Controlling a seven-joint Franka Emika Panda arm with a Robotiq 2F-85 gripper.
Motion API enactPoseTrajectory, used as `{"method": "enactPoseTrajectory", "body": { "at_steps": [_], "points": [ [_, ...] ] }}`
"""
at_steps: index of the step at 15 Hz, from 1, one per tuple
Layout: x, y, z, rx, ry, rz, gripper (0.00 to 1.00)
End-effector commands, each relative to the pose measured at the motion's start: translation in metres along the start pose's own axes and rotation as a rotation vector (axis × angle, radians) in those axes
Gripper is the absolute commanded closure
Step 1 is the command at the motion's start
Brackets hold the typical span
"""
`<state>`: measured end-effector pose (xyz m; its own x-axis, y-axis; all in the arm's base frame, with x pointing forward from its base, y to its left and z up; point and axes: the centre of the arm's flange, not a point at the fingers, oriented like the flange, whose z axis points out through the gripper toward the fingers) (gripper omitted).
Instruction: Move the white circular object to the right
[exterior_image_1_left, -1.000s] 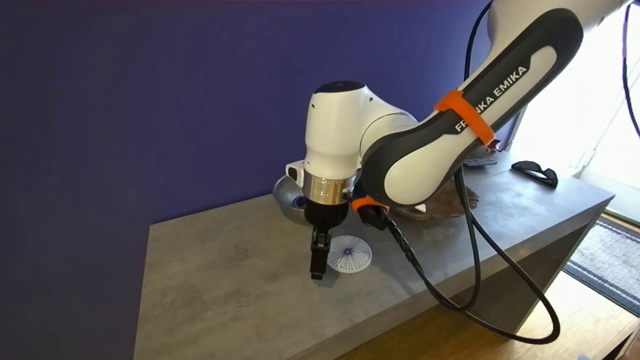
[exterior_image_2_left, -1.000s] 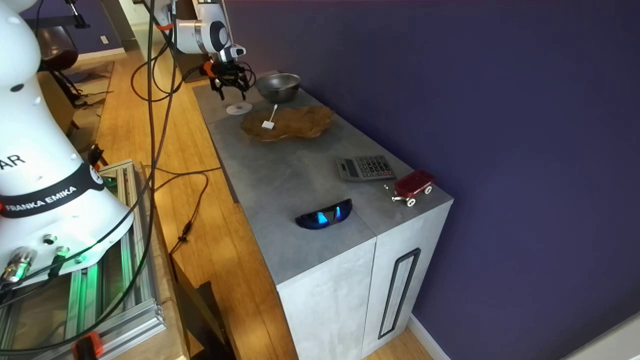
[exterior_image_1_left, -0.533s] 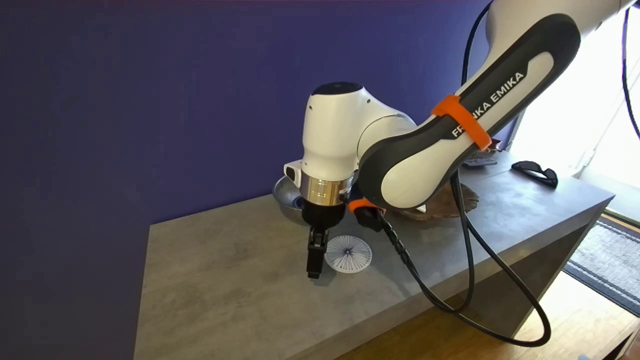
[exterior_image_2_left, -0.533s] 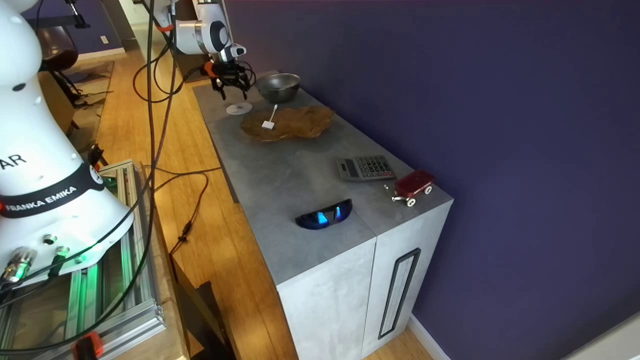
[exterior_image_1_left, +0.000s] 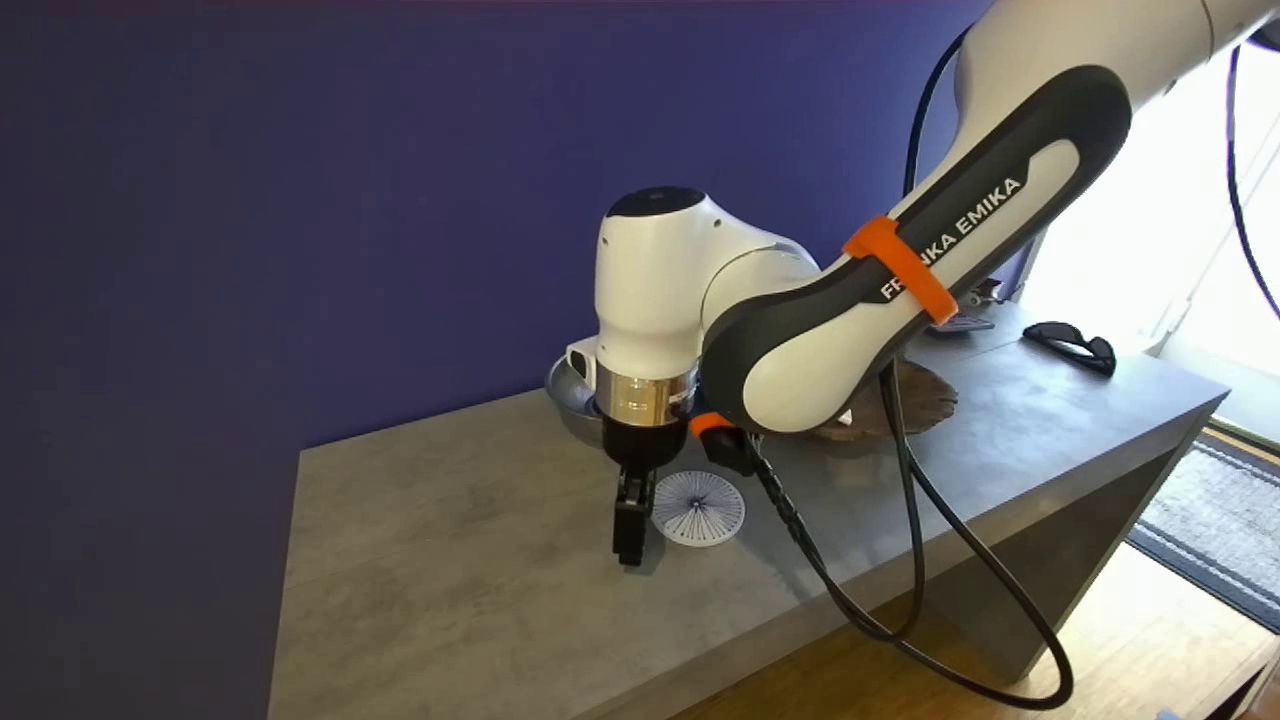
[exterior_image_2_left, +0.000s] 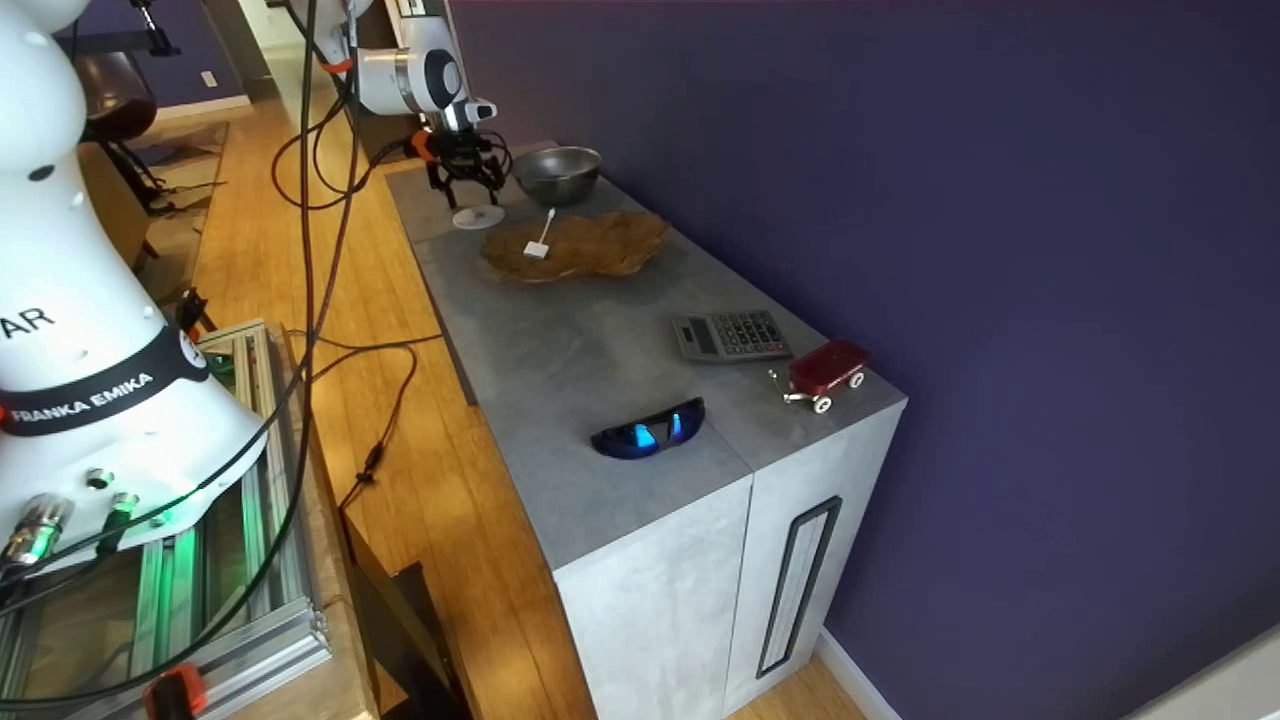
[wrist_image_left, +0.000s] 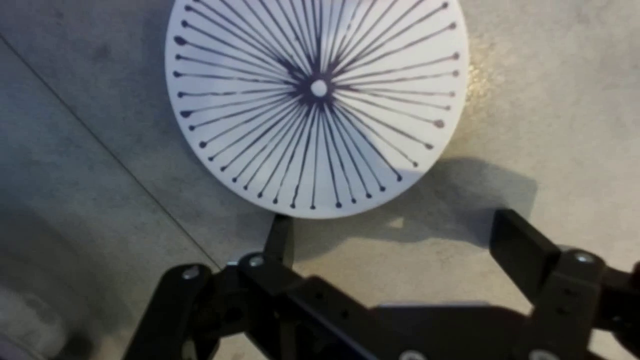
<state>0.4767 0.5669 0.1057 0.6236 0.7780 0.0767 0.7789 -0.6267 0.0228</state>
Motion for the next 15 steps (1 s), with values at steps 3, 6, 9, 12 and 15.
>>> {"method": "enactPoseTrajectory", "body": {
  "at_steps": [3, 6, 9, 12, 15],
  "points": [
    [-0.015, 0.031, 0.004, 0.006, -0.146, 0.010, 0.00],
    [-0.024, 0.034, 0.009, 0.003, -0.198, -0.044, 0.00],
    [-0.032, 0.033, 0.009, -0.004, -0.225, -0.135, 0.00],
    [-0.043, 0.036, 0.009, -0.012, -0.247, -0.216, 0.00],
    [-0.057, 0.045, 0.010, -0.025, -0.259, -0.234, 0.00]
  ]
}}
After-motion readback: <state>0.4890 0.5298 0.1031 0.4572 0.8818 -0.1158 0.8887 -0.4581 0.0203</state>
